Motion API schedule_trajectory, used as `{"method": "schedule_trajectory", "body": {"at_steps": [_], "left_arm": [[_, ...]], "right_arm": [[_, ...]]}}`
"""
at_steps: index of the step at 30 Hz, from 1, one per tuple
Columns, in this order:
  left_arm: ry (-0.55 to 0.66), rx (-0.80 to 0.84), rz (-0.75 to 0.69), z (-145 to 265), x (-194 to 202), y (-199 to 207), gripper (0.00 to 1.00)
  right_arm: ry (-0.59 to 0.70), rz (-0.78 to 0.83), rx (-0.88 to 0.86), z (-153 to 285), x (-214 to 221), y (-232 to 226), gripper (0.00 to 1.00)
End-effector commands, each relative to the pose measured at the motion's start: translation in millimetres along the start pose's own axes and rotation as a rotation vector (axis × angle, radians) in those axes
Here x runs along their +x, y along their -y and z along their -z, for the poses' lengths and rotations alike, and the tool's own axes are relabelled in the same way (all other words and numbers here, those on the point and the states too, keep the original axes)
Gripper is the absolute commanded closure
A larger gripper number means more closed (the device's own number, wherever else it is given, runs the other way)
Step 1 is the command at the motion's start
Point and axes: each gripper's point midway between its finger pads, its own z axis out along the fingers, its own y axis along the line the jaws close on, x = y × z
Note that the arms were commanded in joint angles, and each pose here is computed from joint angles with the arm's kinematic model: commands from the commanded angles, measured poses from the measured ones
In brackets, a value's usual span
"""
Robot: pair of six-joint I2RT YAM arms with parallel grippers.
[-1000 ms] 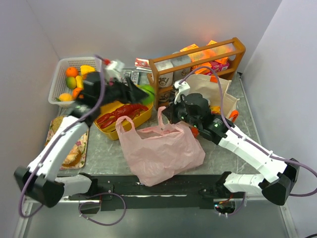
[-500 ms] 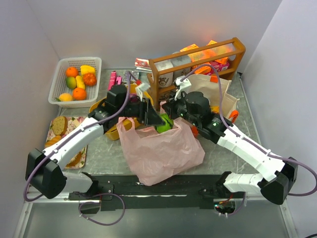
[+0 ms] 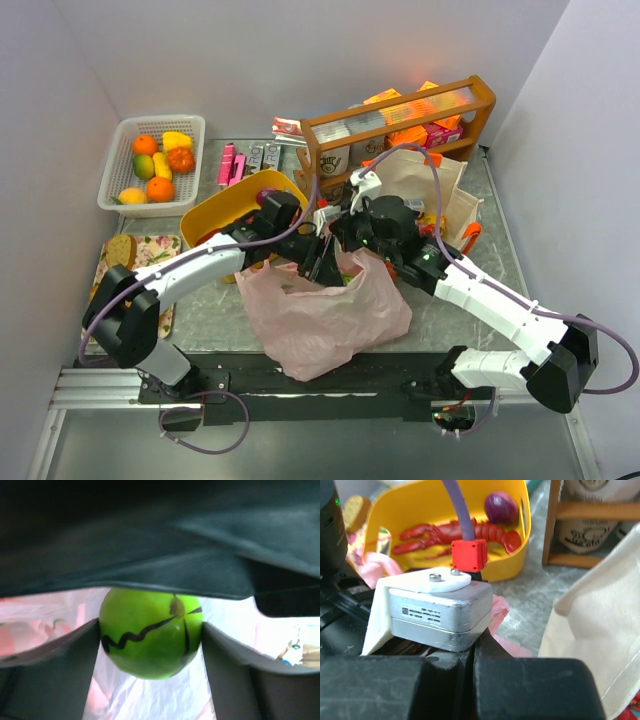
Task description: Place the mixed food into the grocery bags and tie them
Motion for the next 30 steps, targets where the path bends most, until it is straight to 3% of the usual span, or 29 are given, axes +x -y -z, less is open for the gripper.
{"method": "schedule_trajectory", "body": {"at_steps": [1, 3, 13, 17, 20, 26, 30], "left_arm": [[-0.04, -0.006, -0.081, -4.9, 2.1, 5.7, 0.09], [0.003, -0.036, -0.123, 0.4, -10.1, 15.7, 0.01], [0.252, -0.398, -0.156, 62.6, -34.7, 8.2, 0.04], [0.555, -0.72, -0.139, 146.0, -77.0, -23.5, 0.04], [0.681, -0.912, -0.042, 196.5, -108.8, -53.9, 0.04], [0.674, -1.269, 0.09, 229.5, -138.8, -147.9, 0.02], [0.656, -1.326, 0.107, 232.1, -153.9, -189.1, 0.01]], "right_arm": [[0.086, -0.005, 0.008, 7.5, -19.5, 1.3, 1.0], [0.085, -0.006, 0.017, 8.8, -18.5, 3.7, 1.0], [0.099, -0.008, 0.028, 21.8, -19.3, 7.3, 1.0], [0.108, -0.018, 0.03, 28.9, -23.8, 6.8, 1.0], [0.112, -0.024, 0.025, 31.5, -24.1, 6.2, 1.0], [0.099, -0.019, 0.021, 28.4, -25.8, 4.2, 1.0], [0.101, -0.018, 0.003, 26.4, -33.3, -1.2, 1.0]]}}
